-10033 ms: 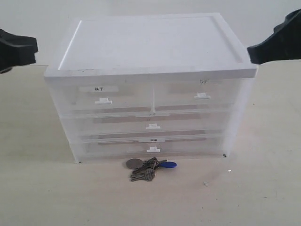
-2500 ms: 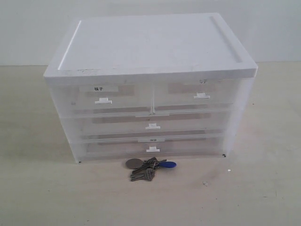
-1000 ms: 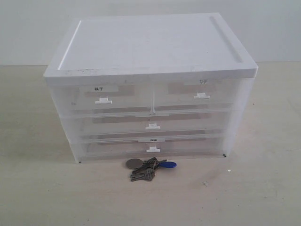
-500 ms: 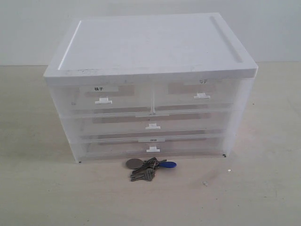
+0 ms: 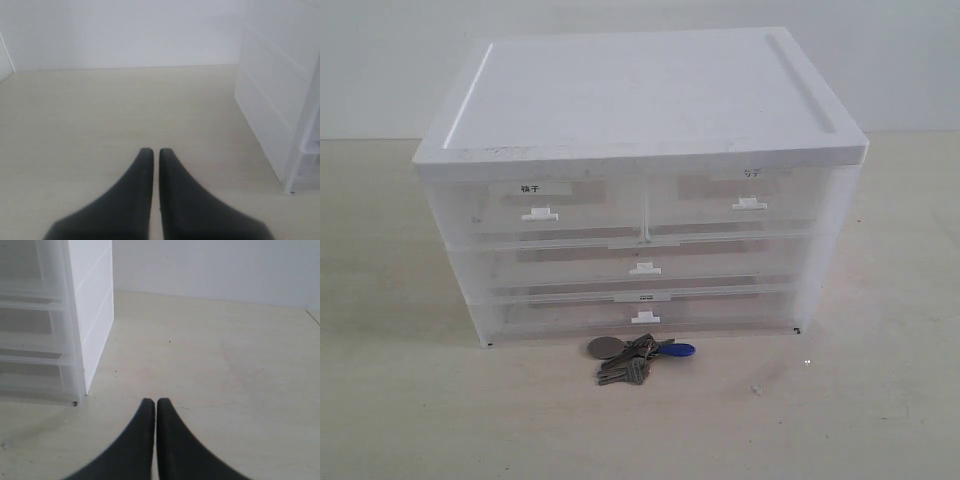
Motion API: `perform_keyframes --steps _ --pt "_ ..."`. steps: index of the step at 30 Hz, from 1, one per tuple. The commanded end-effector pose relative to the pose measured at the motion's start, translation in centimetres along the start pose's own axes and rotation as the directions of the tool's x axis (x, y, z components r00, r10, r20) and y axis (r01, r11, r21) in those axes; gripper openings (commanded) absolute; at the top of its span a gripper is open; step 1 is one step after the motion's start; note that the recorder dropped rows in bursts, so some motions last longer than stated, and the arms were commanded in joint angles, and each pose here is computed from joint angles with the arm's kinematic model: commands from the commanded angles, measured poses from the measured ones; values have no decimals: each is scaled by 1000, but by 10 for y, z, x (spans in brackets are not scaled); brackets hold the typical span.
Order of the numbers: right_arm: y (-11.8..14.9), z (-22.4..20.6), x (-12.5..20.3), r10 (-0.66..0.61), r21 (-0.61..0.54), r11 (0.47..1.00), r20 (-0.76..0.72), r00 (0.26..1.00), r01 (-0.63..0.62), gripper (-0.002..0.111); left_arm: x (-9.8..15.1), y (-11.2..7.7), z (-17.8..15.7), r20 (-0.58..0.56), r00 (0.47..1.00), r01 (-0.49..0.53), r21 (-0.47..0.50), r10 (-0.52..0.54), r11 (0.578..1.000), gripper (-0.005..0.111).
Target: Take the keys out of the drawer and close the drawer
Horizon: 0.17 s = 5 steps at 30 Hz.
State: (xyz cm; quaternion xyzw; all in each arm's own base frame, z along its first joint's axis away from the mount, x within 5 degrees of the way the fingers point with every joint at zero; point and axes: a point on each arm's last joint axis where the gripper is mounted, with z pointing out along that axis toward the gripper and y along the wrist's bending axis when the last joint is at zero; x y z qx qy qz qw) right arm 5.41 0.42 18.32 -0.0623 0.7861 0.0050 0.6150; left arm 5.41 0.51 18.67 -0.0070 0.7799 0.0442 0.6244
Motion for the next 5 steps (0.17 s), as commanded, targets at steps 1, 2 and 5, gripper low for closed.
perform_keyframes --steps 1,2,5 --pt "0 -1 -1 -2 3 1000 11 1000 1 0 1 0 0 0 1000 -3 -3 3 1000 4" --pt "0 -1 -1 -2 3 1000 11 1000 1 0 1 0 0 0 1000 -3 -3 3 1000 4" --pt "0 -1 -1 -2 3 1000 11 1000 1 0 1 0 0 0 1000 -3 -3 3 1000 4"
